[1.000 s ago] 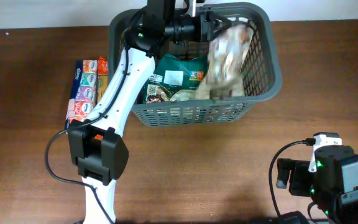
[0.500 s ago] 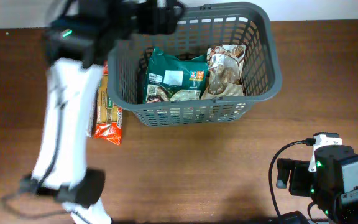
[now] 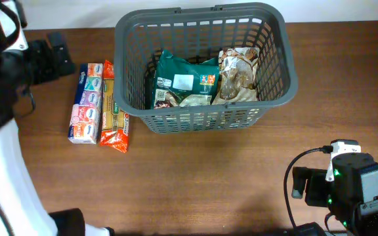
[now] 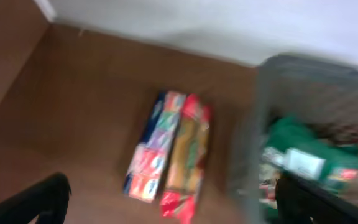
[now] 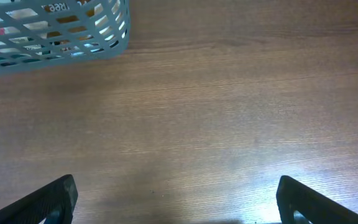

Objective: Pack container
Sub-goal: 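Move the left gripper back to the Kleenex tissue packs and grasp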

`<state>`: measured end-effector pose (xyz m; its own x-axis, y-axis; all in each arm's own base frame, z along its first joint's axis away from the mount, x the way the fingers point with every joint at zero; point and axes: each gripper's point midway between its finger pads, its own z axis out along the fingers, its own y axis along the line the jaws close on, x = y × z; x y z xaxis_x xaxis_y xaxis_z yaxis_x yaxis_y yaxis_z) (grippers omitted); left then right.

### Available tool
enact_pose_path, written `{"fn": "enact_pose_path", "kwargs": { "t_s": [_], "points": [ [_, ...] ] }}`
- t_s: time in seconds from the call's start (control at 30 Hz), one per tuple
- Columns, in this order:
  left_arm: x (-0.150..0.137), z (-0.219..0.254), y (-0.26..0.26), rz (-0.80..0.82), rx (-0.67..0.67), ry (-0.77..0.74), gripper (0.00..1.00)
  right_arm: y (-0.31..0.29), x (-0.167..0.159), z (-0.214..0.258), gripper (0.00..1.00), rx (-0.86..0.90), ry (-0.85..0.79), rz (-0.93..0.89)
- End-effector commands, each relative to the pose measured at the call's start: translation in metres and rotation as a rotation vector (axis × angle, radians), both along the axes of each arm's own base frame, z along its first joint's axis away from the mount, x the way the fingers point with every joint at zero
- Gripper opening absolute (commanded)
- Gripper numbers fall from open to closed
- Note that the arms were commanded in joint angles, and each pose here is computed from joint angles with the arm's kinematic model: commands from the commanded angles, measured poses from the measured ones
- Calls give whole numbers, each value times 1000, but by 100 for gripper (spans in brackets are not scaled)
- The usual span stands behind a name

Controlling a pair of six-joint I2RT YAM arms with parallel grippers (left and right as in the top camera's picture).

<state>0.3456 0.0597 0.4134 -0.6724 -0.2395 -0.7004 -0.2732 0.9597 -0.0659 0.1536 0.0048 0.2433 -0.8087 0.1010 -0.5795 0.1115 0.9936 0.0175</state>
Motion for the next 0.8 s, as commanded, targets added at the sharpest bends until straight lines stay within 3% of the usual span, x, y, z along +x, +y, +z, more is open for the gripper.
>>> {"fn": "enact_pose_path", "kwargs": {
  "t_s": [0.0,0.13,0.43,0.77],
  "points": [
    [-3,-31,30,73,19,107,100,0,-1,-1,99,-1,-4,5],
    [-6,-67,53,83,29,181,100,0,-1,-1,99,-1,-4,5],
    [4,-191,64,-173,-5,298,100,0,-1,-1,99,-1,-4,5],
    [44,-275,43,-305,30,263,99,0,-1,-1,99,-1,-4,5]
  ]
}}
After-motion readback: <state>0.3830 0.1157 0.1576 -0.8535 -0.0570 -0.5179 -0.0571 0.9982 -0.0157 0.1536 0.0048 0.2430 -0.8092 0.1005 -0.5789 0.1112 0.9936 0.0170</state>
